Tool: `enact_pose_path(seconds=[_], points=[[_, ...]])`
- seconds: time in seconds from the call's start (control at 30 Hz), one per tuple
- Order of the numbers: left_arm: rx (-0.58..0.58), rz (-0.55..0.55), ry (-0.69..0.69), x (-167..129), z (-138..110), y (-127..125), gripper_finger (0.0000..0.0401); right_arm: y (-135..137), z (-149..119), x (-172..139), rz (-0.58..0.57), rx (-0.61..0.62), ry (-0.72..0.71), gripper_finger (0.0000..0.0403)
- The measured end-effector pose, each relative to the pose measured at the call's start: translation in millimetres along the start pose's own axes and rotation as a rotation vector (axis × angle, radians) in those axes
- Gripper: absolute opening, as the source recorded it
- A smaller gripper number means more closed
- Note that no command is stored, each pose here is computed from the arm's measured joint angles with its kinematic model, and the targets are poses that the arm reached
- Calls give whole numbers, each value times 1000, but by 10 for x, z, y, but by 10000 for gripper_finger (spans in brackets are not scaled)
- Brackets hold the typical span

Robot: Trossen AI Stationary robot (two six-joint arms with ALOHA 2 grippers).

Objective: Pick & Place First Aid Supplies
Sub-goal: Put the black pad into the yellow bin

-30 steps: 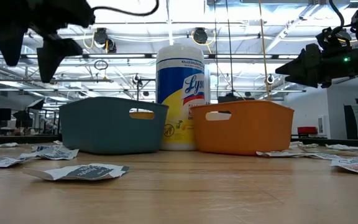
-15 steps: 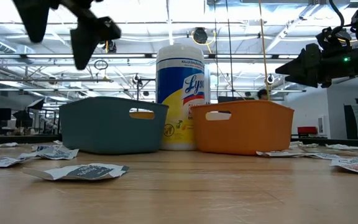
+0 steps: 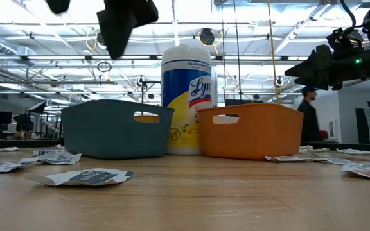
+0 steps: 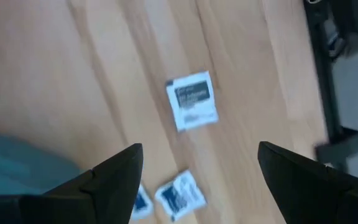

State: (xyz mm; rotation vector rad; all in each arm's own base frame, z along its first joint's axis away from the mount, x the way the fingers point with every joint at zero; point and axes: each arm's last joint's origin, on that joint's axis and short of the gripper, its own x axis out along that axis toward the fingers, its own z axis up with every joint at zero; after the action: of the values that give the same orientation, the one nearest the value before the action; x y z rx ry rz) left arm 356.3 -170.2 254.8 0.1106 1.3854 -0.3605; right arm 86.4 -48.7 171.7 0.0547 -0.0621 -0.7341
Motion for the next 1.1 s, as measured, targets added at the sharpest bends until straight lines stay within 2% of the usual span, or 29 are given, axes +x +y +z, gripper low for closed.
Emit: enact_pose_path(seconds=[0.1,0.63,0.8,0.93,1.1], points=[[18,33,13,173,41,-59,324,0,1,0,0,0,0,377],[34,37,96,1009,174,-99,324,0,0,0,0,0,0,377],[30,44,135,1139,155,-86,320,0,1,0,-1,0,0,377],[40,52,134,1162,154,-110,274,0,1,0,0,0,0,377],[40,64,136,1164,151,-101,166,0,0,0,0,0,0,377]])
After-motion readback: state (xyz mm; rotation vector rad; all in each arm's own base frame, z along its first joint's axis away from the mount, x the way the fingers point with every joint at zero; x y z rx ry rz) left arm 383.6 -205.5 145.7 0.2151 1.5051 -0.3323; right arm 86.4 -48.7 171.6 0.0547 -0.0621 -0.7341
